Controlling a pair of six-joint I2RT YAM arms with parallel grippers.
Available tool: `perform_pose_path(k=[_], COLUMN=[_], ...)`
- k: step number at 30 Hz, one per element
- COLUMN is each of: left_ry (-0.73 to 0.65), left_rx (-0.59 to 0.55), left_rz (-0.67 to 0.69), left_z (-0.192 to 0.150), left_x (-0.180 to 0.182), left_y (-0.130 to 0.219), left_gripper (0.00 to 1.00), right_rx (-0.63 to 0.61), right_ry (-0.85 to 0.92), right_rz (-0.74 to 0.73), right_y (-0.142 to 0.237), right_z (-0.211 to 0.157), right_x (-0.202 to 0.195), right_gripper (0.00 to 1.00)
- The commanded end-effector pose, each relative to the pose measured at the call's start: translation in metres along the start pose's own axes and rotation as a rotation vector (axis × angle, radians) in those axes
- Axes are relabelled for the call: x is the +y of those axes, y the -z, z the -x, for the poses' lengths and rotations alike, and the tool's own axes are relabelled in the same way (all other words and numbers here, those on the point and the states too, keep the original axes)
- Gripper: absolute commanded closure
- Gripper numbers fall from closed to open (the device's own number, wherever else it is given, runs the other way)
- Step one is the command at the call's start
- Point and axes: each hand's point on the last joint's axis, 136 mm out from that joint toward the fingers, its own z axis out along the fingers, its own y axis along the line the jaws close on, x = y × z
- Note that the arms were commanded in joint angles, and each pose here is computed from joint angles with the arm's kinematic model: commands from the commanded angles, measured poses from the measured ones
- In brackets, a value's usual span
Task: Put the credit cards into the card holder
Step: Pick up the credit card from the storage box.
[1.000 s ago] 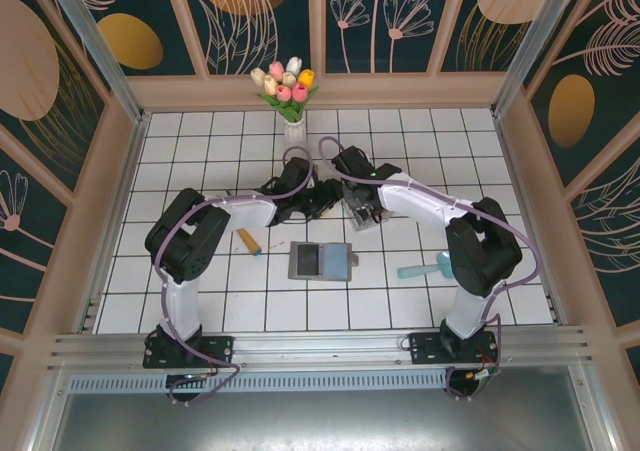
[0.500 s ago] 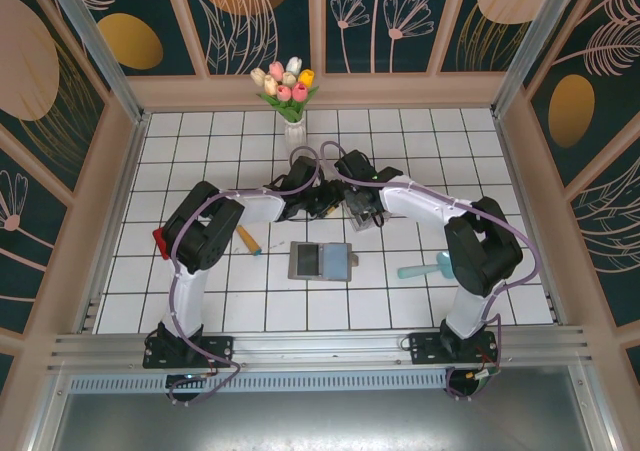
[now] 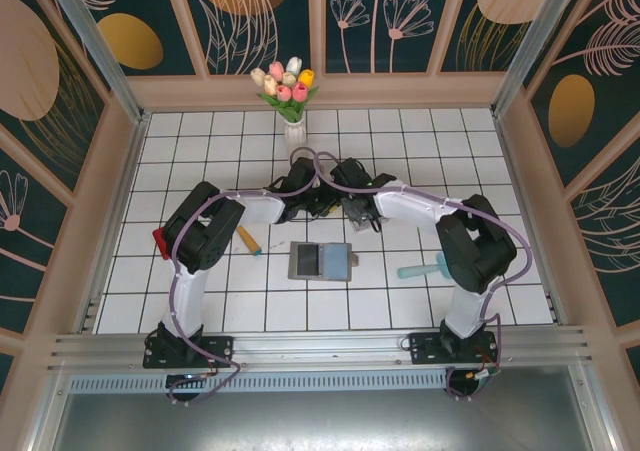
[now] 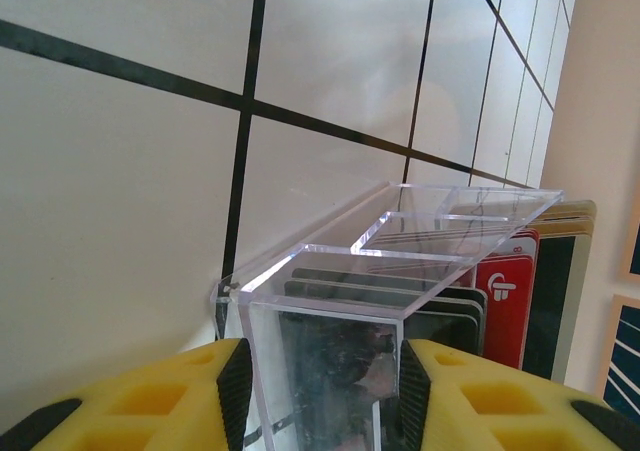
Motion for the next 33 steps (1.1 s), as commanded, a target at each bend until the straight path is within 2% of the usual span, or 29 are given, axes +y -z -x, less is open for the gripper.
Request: perform_pose_path(k=[1, 8, 18, 28, 33], left_ry=[0.037, 0.022, 0.018, 0.015, 0.009], left_rx=[0.041, 0.036, 0.033, 0.027, 0.022], left_rz=[0.108, 0.123, 0.135, 0.131, 0.126], left_z=[-0.015, -0.013, -0.014, -0.012, -0.012], left_x=[0.039, 0.040, 0.043, 0.040, 0.037], left_y=[-0.005, -0.004, -0.002, -0.001, 0.001], left_gripper=[0.56, 0.57, 0.57, 0.57, 0.57], right_rx=[0.006, -0.060, -0.084, -0.085, -0.082], right_ry=[0.033, 0.028, 0.016, 0.014, 0.008], right_rz=[-0.070, -0.149, -0.153, -0.144, -0.134], right_y=[-0.010, 0.012, 0.024, 0.029, 0.031], right_z=[-0.006, 0.012, 0.018, 0.017, 0.017], right_x=[-0.005, -0.017, -0.022, -0.022, -0.022], right_gripper=[0.63, 0.63, 0.68, 0.77, 0.86])
